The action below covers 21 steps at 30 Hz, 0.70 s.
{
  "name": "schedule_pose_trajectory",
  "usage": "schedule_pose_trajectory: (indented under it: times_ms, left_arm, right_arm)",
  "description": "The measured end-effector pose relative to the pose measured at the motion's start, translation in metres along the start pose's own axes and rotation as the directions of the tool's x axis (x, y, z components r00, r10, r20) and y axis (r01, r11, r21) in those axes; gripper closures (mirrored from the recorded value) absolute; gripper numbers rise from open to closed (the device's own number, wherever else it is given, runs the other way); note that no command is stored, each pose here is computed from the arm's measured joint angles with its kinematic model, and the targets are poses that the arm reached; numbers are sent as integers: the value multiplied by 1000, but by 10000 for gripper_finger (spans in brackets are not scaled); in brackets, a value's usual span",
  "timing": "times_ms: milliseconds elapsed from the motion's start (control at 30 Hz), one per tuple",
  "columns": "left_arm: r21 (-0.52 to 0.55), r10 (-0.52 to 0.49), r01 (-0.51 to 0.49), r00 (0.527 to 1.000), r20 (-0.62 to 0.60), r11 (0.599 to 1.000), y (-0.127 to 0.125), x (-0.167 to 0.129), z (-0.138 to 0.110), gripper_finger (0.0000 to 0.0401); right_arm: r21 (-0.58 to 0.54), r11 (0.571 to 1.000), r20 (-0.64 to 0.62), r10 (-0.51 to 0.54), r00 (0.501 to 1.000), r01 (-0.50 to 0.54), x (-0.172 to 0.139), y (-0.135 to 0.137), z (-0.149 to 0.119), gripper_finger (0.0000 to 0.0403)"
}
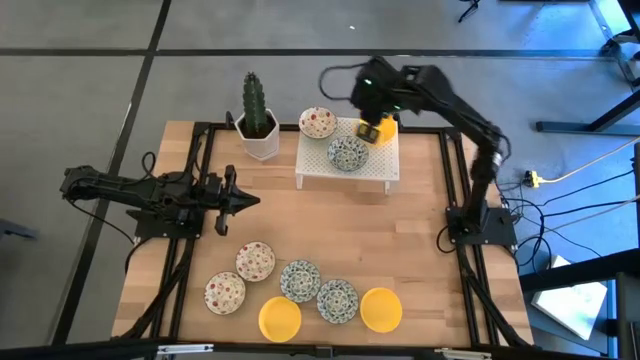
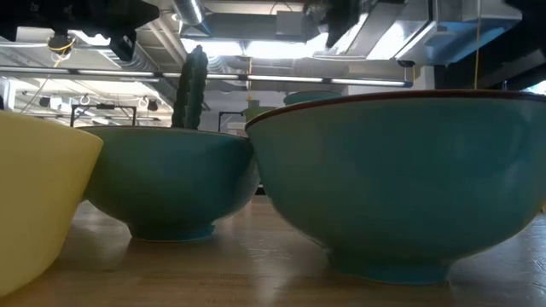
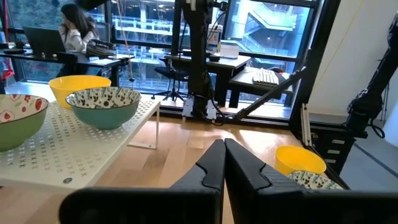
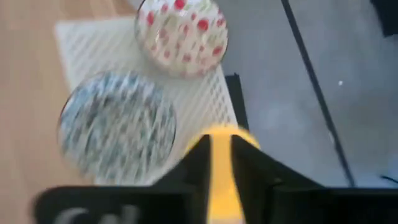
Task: Pick & Place Mini bowls
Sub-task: Adjust the yellow bowl on the shelf
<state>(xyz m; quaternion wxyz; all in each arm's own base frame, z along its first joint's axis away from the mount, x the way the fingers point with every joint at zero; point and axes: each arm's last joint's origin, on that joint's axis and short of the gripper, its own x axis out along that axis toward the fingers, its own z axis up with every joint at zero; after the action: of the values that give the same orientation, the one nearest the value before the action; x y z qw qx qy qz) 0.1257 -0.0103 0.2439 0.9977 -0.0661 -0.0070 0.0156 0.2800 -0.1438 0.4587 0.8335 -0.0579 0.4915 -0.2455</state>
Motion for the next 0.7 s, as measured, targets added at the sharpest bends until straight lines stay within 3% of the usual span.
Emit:
schedule_pose_trajectory:
  times_ms: [67,200,267,400,567,700]
  left_arm:
    - [1,0,0,1000,0,1000,0,0,0,397]
    - [2,6,-6,1000,1,1000,0,0,0,397]
    - [5,26,-26,1000,4,1000,1,0,0,397]
    - [5,49,-49,999,7,999,1,0,0,397]
    - [21,50,-50,999,7,999,1,0,0,397]
    - [38,50,-50,999,7,998,1,0,0,397]
  right_arm:
    - [-18,999,-35,48,998,-48,-16,0,-13,388]
    - [20,978,38,208,977,-209,-29,-2,-24,386]
    - [7,973,68,228,971,-229,-33,-2,-25,384]
    - [-30,976,-44,214,976,-216,-17,3,-32,381]
    - [-74,967,-227,221,948,-243,23,12,-46,319]
    - [-149,971,-367,122,922,-188,57,16,-58,238]
